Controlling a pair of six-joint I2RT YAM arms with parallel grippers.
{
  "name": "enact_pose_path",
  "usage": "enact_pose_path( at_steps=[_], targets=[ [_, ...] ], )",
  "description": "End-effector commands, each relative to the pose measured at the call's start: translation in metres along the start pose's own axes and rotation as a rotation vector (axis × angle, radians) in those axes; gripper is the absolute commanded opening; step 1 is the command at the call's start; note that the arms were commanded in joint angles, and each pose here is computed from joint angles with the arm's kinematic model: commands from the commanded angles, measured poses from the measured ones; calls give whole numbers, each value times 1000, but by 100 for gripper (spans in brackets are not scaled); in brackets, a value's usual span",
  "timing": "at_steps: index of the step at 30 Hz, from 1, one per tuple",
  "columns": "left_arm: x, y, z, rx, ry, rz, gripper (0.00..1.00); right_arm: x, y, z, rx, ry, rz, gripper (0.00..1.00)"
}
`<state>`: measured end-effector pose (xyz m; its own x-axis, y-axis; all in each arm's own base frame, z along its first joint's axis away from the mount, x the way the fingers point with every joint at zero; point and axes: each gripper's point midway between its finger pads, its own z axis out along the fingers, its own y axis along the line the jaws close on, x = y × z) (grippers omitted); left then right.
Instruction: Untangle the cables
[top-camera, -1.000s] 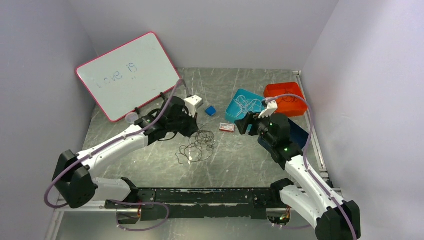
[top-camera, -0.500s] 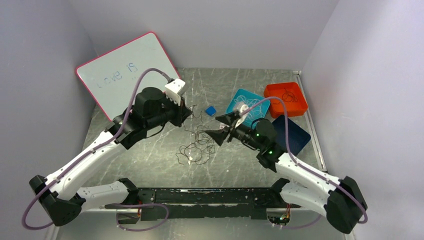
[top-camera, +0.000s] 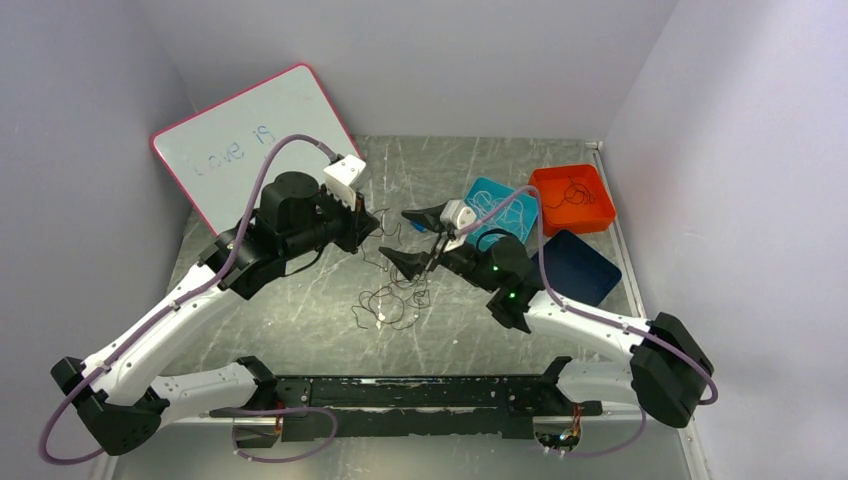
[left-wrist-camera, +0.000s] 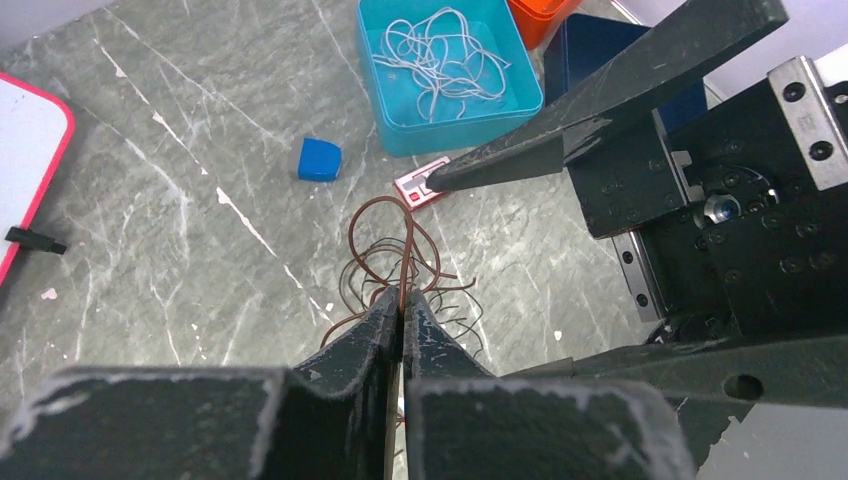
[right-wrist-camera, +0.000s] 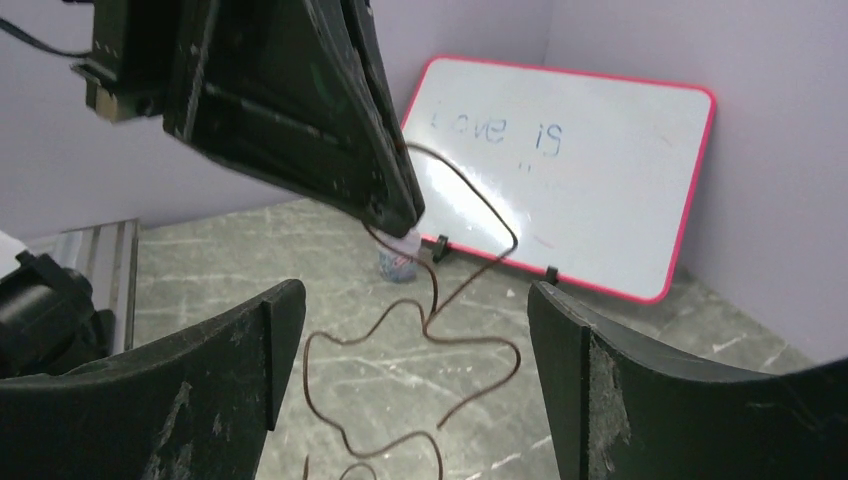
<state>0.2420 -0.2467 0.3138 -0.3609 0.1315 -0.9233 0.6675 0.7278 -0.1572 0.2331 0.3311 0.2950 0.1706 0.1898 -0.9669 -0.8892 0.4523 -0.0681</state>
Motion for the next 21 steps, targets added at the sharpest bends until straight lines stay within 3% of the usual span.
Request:
enact_pose_path(
  at_steps=[1, 12, 17, 21],
  targets=[
    [-13, -5, -8, 19, -32, 19, 7, -24, -1, 18, 10, -74, -85, 85],
    [-21, -17, -14, 77, -59, 7, 7, 0, -19, 44, 92, -41, -40, 81],
    [-28, -20, -17, 90, -78, -3, 7, 13, -21, 53, 101, -30, 6, 67],
    [-39, -25, -25, 109, -114, -15, 7, 20, -24, 53, 130, -46, 63, 49]
  ],
)
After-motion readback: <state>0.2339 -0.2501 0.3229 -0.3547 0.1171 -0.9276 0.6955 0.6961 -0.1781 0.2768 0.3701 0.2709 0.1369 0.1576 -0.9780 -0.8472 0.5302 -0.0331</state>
